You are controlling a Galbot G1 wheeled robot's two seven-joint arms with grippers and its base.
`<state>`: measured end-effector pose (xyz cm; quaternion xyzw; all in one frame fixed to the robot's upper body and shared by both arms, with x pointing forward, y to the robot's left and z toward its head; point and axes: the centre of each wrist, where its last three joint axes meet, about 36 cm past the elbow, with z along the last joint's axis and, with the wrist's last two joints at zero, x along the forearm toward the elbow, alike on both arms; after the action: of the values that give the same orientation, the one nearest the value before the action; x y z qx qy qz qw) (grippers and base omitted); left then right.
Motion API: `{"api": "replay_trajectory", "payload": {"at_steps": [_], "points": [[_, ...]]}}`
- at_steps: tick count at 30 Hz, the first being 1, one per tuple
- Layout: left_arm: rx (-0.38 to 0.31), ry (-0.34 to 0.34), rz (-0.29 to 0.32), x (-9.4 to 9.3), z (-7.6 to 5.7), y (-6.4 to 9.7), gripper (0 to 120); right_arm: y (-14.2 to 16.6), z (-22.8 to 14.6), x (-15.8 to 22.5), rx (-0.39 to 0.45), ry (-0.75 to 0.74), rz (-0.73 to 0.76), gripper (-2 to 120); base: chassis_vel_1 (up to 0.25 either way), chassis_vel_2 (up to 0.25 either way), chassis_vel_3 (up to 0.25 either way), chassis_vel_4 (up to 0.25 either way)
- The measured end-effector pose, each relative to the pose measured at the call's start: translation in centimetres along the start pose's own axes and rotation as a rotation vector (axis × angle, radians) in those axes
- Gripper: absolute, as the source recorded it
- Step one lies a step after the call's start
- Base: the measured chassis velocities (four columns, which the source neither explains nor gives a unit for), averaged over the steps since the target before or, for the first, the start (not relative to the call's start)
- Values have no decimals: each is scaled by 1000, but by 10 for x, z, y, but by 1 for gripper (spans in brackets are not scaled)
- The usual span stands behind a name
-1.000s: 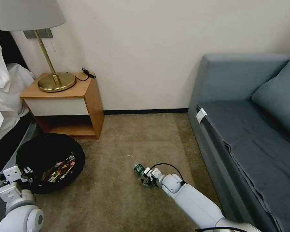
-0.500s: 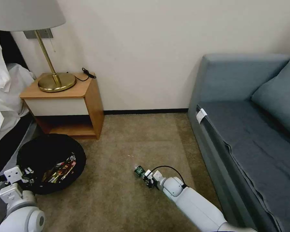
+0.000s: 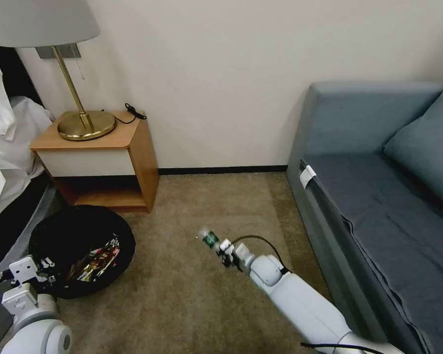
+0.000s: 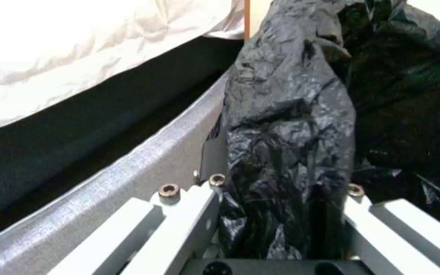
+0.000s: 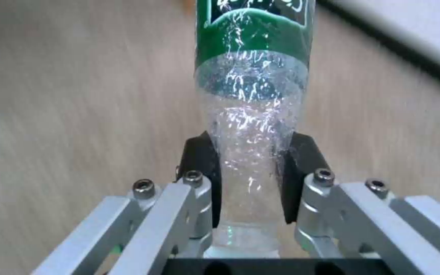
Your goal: Pick up the trash bin, then pick up the garbage on the floor and place it into the trash bin.
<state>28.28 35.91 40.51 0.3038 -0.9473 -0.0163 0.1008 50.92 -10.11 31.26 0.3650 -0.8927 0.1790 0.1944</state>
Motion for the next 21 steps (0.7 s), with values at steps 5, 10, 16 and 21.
{"api": "replay_trajectory", "payload": {"at_steps": [5,10,16,21], "points": [[0,3,5,4,1,-4,4,12,-71,11,-29,-150,-51,19,0,0,0,0],[13,12,8,7,1,-9,4,29,-103,11,-48,-217,-117,19,0,0,0,0],[24,23,11,9,1,-14,4,61,-139,-2,-39,-270,-222,19,0,0,0,0],[31,16,16,10,-1,-18,4,97,-158,-21,-9,-262,-298,19,0,0,0,0]]}}
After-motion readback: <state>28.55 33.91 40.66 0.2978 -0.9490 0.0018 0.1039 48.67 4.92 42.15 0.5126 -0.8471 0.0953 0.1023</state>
